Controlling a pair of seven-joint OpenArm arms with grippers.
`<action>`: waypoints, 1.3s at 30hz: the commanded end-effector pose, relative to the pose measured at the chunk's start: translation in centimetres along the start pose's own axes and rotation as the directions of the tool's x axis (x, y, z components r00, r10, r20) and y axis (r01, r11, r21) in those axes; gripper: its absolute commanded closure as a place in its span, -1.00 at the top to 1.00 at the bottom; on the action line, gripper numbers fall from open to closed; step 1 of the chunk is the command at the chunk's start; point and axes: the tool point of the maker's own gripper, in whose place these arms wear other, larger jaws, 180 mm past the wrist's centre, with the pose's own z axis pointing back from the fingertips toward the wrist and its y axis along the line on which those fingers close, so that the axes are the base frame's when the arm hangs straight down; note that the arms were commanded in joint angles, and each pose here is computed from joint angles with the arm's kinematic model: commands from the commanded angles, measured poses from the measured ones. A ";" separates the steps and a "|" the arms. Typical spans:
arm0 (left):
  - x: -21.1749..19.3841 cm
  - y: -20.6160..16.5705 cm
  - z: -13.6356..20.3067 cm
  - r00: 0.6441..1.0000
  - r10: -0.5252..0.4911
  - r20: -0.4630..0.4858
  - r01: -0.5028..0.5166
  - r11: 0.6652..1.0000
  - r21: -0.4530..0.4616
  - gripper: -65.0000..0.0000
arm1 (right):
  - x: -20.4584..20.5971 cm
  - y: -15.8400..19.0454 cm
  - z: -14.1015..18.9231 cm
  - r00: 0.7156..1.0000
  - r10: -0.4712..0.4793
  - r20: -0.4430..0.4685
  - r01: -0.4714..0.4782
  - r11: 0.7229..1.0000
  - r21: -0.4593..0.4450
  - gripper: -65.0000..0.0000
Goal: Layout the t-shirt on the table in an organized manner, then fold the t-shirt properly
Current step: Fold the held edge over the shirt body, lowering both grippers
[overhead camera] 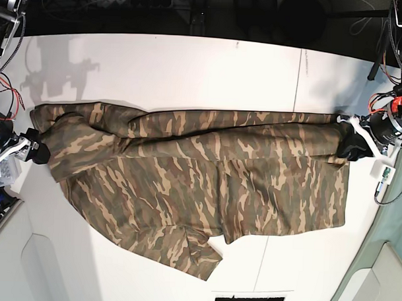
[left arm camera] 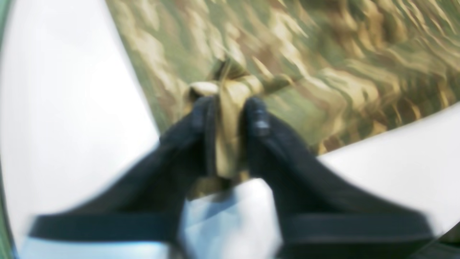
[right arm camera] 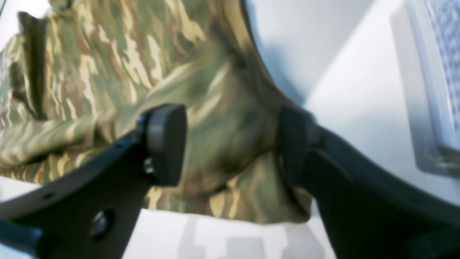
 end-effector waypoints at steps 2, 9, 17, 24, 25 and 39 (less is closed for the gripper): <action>1.5 1.5 0.0 1.000 0.012 0.029 -0.012 1.000 0.020 -0.05 | 1.7 -0.4 0.9 0.998 0.003 0.057 -0.003 1.000 -0.001 0.25; 0.8 2.7 0.8 0.985 0.172 0.030 -0.172 0.985 0.004 -0.04 | 1.0 -3.9 3.5 0.985 -0.109 0.131 0.117 0.991 -0.062 0.25; -2.4 1.2 1.2 0.949 0.315 0.023 -0.315 0.949 -0.031 0.01 | -3.0 -5.7 4.0 0.972 -0.200 0.124 0.211 0.974 -0.081 0.25; -5.5 0.8 -0.4 0.930 0.367 0.028 -0.368 0.930 0.017 0.03 | -5.5 -3.7 1.2 0.958 -0.274 0.089 0.277 0.961 -0.020 0.25; -5.7 1.2 -0.6 0.931 0.364 0.026 -0.365 0.931 0.032 0.03 | -5.7 -3.1 0.7 0.955 -0.282 0.087 0.284 0.959 -0.006 0.25; -6.8 0.6 -3.8 0.941 0.335 -0.049 -0.333 0.941 0.056 -0.63 | -5.5 1.0 -2.0 0.941 -0.326 0.097 0.316 0.943 0.101 -0.97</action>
